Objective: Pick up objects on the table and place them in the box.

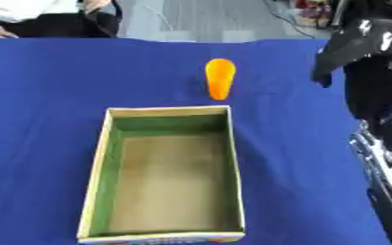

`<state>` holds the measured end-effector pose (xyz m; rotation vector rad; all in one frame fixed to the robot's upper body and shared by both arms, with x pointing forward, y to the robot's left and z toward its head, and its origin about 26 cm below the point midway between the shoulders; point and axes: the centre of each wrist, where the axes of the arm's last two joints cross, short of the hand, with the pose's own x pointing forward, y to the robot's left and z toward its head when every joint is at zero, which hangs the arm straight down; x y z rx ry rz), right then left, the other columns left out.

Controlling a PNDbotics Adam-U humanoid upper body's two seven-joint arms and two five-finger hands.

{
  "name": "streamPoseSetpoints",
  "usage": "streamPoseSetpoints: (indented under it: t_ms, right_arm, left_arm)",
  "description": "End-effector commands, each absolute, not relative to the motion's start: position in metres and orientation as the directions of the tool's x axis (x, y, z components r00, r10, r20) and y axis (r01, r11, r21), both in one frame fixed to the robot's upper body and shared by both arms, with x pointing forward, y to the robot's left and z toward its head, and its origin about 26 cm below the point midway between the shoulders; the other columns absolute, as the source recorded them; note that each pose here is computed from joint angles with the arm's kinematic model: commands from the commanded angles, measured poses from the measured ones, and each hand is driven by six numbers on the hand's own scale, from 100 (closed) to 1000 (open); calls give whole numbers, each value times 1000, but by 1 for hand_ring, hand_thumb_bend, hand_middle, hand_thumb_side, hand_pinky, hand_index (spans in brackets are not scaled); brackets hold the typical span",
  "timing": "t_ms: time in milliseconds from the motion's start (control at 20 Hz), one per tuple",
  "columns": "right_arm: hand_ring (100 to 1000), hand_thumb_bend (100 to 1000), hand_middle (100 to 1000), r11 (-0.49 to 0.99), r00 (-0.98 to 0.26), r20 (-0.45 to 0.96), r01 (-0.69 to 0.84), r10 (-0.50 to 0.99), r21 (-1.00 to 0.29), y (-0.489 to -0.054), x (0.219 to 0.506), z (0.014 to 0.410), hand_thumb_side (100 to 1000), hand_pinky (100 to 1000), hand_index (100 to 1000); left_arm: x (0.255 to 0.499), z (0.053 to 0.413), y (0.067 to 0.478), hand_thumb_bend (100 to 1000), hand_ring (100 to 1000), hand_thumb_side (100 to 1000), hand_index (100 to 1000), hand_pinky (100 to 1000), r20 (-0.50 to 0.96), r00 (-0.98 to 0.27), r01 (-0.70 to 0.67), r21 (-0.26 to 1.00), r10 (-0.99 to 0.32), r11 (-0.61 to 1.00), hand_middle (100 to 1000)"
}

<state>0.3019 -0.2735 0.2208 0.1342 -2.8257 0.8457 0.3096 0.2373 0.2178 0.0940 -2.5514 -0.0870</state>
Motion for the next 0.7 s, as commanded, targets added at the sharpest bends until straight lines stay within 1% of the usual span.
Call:
streamPoseSetpoints:
  t_ms: [50, 550, 700]
  right_arm:
    - [352, 132, 411, 819, -984, 175, -121, -25, -561, -276, 300, 231, 1000, 143, 590]
    - [353, 131, 411, 815, -985, 174, -118, -22, -567, -276, 300, 231, 1000, 143, 590]
    - [348, 116, 407, 817, -985, 172, -123, -30, -564, -275, 300, 230, 1000, 145, 583]
  left_arm:
    - [307, 227, 240, 508, 685, 776, 753, 750, 521, -848, -50, 93, -92, 994, 730]
    - [307, 227, 239, 508, 685, 776, 753, 750, 522, -848, -48, 95, -90, 994, 731]
    - [307, 227, 239, 508, 685, 777, 752, 750, 522, -848, -47, 95, -90, 994, 731]
